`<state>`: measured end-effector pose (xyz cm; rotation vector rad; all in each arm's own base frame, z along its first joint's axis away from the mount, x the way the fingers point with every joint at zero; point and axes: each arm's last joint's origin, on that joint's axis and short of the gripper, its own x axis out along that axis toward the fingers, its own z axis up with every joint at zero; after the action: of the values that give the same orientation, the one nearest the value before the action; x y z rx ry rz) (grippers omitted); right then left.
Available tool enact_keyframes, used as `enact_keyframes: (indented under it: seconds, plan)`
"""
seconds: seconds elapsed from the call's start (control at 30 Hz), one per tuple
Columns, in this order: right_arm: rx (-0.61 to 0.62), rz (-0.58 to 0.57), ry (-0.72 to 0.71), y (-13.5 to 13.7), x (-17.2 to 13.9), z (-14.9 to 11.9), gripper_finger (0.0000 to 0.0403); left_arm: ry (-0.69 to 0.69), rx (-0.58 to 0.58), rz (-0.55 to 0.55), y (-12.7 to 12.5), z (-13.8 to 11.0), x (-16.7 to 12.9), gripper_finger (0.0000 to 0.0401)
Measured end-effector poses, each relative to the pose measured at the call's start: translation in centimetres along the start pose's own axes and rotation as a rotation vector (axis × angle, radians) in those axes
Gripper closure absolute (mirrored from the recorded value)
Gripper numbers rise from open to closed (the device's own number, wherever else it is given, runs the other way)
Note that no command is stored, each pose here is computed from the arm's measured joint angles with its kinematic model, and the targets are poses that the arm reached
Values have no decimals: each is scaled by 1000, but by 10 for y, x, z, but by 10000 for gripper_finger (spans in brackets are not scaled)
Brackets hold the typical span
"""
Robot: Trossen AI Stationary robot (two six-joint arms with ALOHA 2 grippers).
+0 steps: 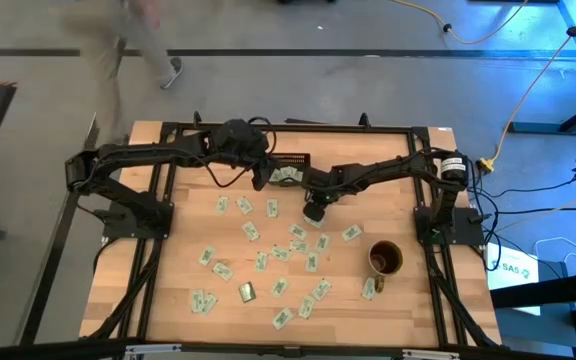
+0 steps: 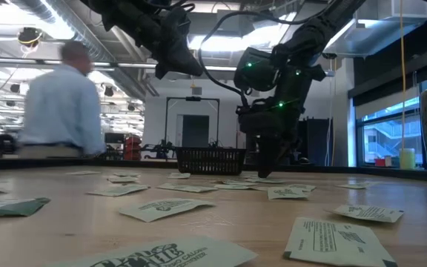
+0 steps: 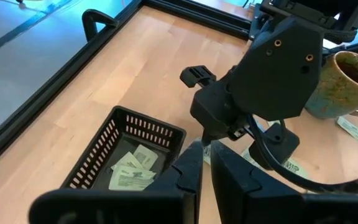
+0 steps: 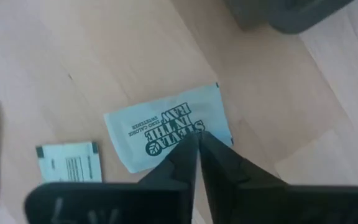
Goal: Pick and place Stevia / Truvia into bins
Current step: Put the white stevia packet into the black bin
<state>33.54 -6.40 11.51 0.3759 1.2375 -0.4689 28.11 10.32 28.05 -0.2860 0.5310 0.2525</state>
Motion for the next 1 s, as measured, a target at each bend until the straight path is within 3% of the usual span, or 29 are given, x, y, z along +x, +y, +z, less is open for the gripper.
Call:
enact_keyframes:
  seconds: [0.33,1.0]
  plan:
    - [10,19,82,0,-3,-6,333,15,12,-19,-7,-2,1,372]
    - [34,3,83,-1,-3,-7,398,20,16,-20,-8,-3,1,372]
